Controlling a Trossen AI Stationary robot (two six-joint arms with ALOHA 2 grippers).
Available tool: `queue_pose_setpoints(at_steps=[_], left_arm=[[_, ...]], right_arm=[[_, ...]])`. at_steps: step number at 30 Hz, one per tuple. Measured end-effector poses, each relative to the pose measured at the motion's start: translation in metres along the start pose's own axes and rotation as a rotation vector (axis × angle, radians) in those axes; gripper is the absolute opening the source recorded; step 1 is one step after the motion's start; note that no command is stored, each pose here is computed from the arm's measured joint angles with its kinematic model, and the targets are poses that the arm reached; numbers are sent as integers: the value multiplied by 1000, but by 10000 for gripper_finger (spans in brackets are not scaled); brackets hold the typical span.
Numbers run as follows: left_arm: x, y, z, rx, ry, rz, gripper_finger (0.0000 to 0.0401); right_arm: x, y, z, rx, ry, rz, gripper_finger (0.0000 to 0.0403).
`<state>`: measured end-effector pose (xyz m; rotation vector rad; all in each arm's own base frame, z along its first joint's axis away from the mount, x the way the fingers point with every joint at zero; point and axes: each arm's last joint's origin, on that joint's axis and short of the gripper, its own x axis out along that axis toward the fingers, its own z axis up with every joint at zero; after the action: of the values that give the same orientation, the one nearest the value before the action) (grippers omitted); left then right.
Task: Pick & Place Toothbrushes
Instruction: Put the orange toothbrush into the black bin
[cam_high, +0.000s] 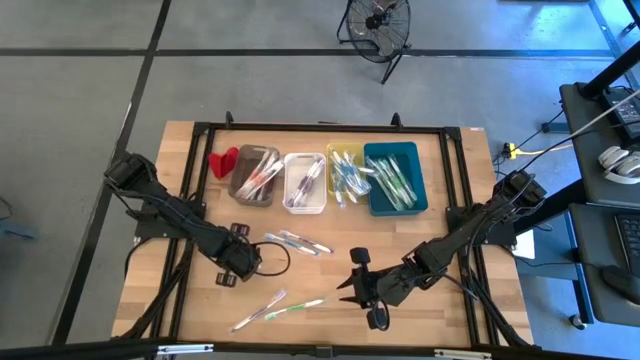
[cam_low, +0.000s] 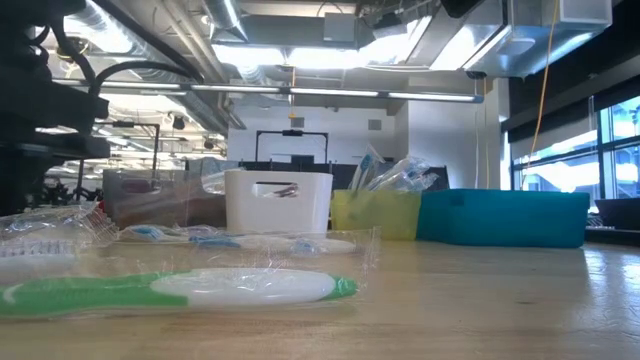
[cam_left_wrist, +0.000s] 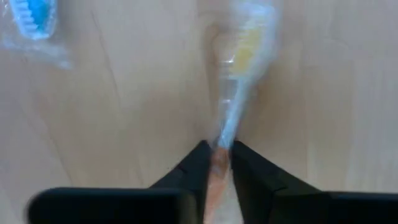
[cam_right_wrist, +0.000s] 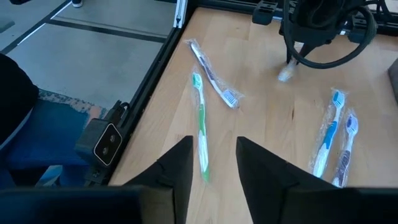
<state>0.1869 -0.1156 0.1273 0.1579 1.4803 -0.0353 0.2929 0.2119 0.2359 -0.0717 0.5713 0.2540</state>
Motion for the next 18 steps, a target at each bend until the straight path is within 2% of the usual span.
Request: queue_pose_setpoints(at_steps=[2,4,7,10,18], left_arm=[[0,0,0,23,-6,-7,30],[-2,0,0,30,-8,-9,16],[-6,-1,4,36,-24,1,16],[-14,0,13,57,-65,71,13],[-70,11,44,18,-82,194,12]], right_arm=[[0,0,0,0,-1,0,119],[0,0,0,1,-2,1,114],[0,0,0,1,-3,1,108],[0,0,0,1,-3,0,102],[0,0,0,2,-3,1,92]])
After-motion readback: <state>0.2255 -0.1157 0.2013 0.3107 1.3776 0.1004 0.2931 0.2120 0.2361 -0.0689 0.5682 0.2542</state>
